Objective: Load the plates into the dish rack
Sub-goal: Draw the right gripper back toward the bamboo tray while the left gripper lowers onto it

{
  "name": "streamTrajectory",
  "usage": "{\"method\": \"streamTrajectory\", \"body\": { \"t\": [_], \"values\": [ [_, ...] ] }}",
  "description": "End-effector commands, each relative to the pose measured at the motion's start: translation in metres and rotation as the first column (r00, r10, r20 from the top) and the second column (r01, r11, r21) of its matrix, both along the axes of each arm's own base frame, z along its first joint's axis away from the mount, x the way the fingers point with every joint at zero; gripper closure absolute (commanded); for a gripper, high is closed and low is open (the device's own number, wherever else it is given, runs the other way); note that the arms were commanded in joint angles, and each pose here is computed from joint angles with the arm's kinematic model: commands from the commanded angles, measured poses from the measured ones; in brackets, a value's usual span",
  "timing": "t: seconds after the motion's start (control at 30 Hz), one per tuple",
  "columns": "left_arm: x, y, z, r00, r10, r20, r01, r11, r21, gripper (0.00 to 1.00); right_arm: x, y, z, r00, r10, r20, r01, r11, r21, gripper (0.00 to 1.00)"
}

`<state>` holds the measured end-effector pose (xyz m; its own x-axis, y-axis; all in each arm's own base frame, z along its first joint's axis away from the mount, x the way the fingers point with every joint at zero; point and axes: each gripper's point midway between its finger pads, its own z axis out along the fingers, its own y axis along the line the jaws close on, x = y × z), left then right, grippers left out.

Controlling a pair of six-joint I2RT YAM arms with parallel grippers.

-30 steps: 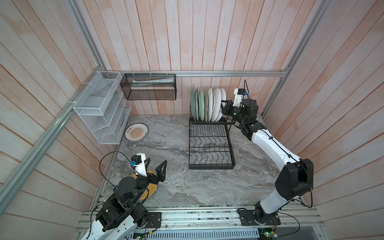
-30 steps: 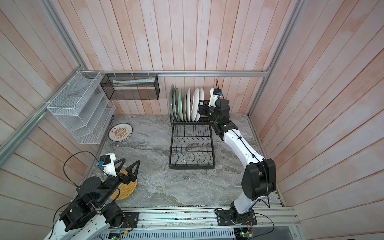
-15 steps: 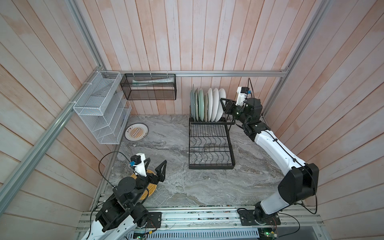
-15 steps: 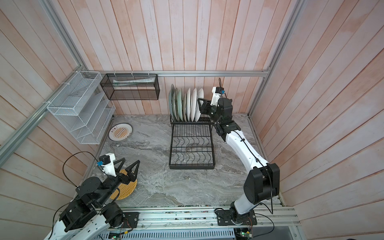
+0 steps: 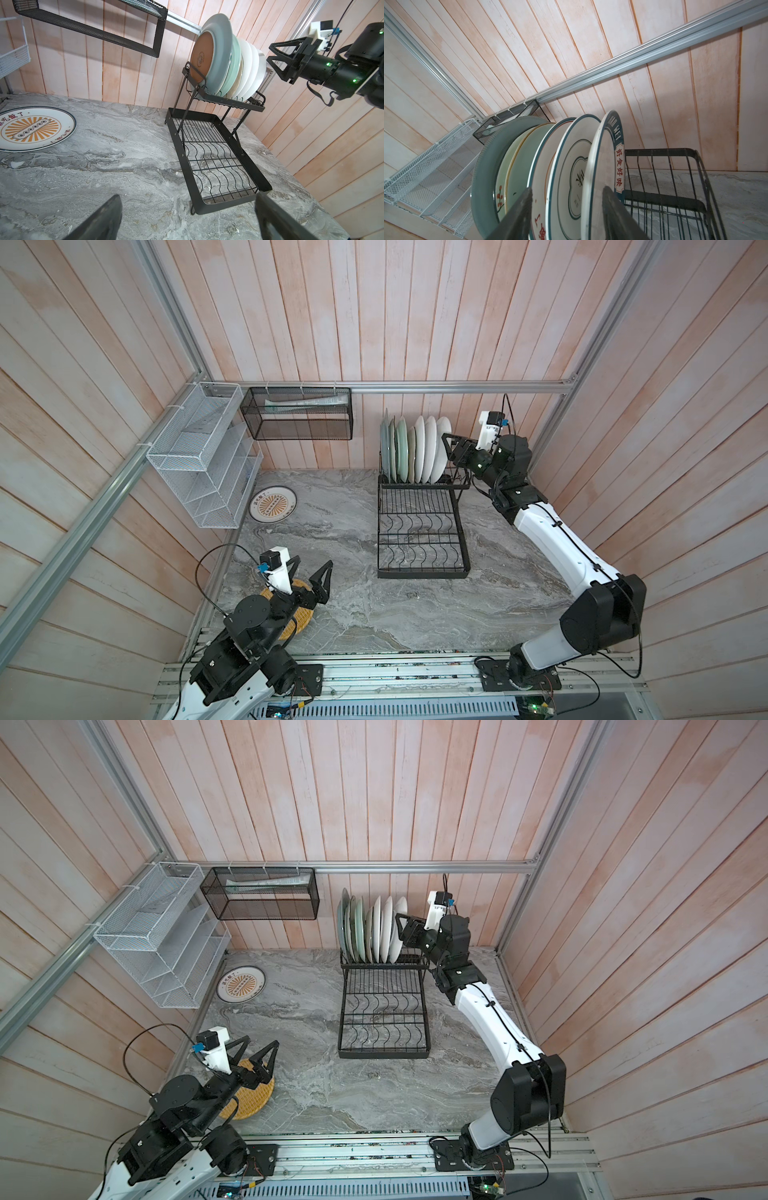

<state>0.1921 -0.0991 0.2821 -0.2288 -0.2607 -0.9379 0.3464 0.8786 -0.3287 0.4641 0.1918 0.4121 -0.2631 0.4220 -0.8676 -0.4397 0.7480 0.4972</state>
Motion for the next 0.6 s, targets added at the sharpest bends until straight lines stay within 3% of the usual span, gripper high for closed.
{"method": "streamTrajectory", "body": {
  "t": [0.0,0.03,0.27,0.37,0.4,0.5,0.57],
  "values": [
    [-0.001,0.001,0.002,1.000,-0.002,0.011,0.002,1.000,-0.003,0.00,-0.020,-0.011,0.041,0.995,-0.007,0.096,0.006,1.000,0.013,0.25],
    [-0.001,0.001,0.002,1.000,-0.001,0.011,0.001,1.000,-0.004,0.00,-0.024,-0.013,0.046,0.994,-0.007,0.106,0.005,1.000,0.017,0.03],
    [-0.001,0.001,0.001,1.000,-0.001,0.009,0.001,1.000,-0.005,0.00,-0.069,-0.023,0.082,0.985,0.019,0.170,-0.028,0.998,0.055,0.02],
    [0.000,0.001,0.000,1.000,0.001,0.005,-0.001,1.000,-0.002,0.00,-0.094,-0.025,0.083,0.970,0.055,0.236,-0.061,0.998,0.016,0.02],
    [0.001,0.000,-0.001,1.000,0.002,-0.001,-0.002,1.000,0.001,0.00,-0.099,-0.031,0.078,0.972,0.049,0.230,-0.060,0.997,0.043,0.02],
    [0.002,0.000,-0.003,1.000,0.009,-0.013,-0.009,1.000,0.001,0.00,-0.118,-0.064,0.049,0.975,0.060,0.212,-0.116,0.958,0.261,0.02],
    [0.004,0.001,-0.005,0.999,0.024,-0.037,-0.025,1.000,-0.012,0.00,-0.128,-0.076,0.037,0.981,0.052,0.186,-0.108,0.948,0.301,0.02]
  ]
}}
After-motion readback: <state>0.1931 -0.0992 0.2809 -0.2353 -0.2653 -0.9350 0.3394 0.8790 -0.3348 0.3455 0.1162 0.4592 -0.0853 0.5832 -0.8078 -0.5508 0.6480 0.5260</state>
